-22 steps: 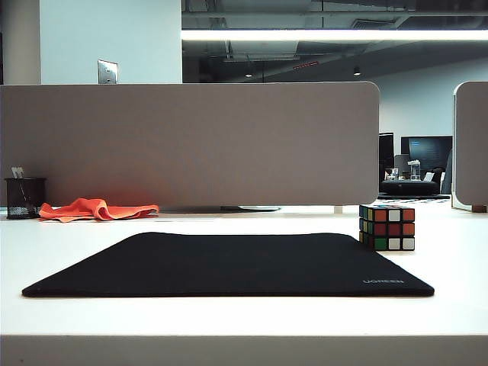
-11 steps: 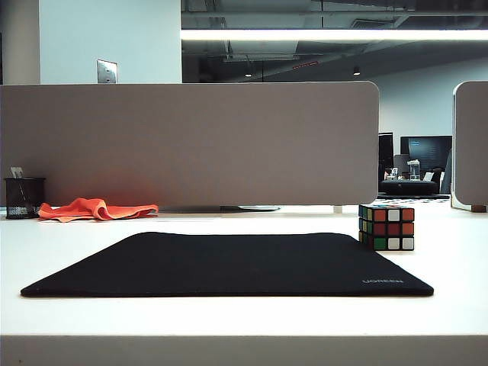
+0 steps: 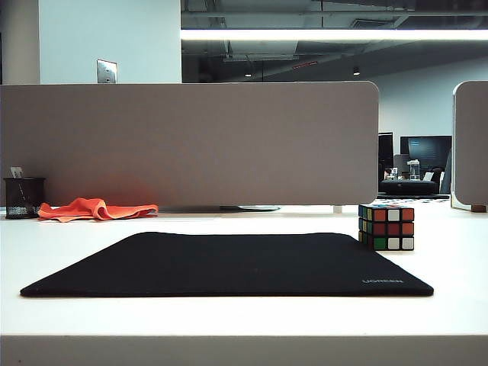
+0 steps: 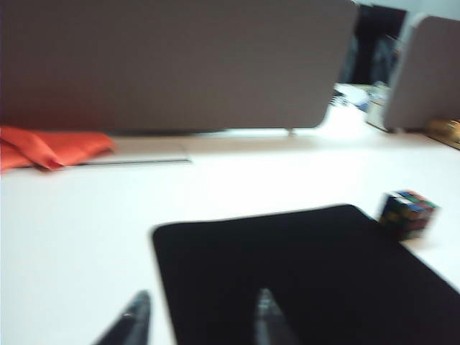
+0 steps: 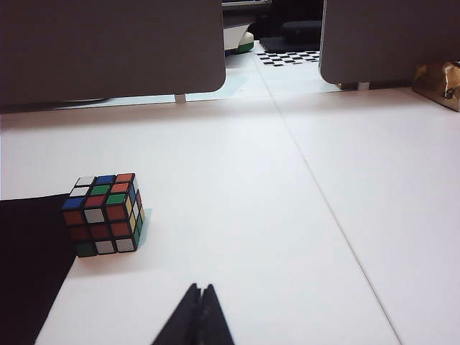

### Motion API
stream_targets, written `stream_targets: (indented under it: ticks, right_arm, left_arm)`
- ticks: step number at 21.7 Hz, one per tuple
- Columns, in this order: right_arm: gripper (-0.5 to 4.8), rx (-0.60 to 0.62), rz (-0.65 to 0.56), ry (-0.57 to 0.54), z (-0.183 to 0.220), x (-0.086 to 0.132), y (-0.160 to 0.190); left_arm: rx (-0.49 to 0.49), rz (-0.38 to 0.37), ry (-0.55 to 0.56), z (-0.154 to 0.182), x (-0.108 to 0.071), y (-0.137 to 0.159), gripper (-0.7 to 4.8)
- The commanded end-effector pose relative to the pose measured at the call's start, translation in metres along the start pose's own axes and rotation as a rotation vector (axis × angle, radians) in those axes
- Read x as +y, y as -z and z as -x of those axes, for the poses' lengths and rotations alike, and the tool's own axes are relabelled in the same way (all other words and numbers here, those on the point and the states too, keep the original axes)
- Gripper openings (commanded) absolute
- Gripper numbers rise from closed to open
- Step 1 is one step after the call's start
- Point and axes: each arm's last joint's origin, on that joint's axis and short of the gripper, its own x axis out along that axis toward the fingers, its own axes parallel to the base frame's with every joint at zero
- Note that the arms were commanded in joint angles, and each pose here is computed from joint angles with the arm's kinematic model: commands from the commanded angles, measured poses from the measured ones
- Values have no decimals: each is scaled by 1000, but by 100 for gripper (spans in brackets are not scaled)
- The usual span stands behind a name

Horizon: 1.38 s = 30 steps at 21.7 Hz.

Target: Pick up the cube on the right side of the mouse pad, then place it in the center of the mouse pad.

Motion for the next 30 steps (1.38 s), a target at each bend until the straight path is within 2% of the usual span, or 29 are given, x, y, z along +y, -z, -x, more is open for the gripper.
stream_targets:
  ticks: [1,4,10,12,14,18,23,26,30]
  right_arm:
    - [-2,7,-11,7,3,0,-9]
    - [-2,15,-37,11,5,0,-14]
    - [-2,1,-65,10,9,0,-27]
    - [-3,37,-61,9,12,0,-35]
    - [-3,54,-91,-26,13,2,-46]
    - [-4,59,-110,-67,11,4,-69]
    - [-4,91,-103,-148,1,10,-105]
    - [-4,148,-108,-287,-22,18,-141]
    - [-4,191,-115,-383,-42,25,-163]
  left_arm:
    - [69,33,95,-5,-3,-15,154]
    - [117,-11,121,-15,-2,-27,114]
    - [235,-89,203,-44,-2,-40,115]
    - [288,-109,229,-60,-1,-44,104]
    - [326,-116,239,-74,1,-46,51]
    - [335,-113,240,-84,4,-48,44]
    - [323,-149,242,-85,4,-49,44]
    - [328,-147,242,-86,4,-48,58]
    - [332,-145,242,-87,5,-47,59]
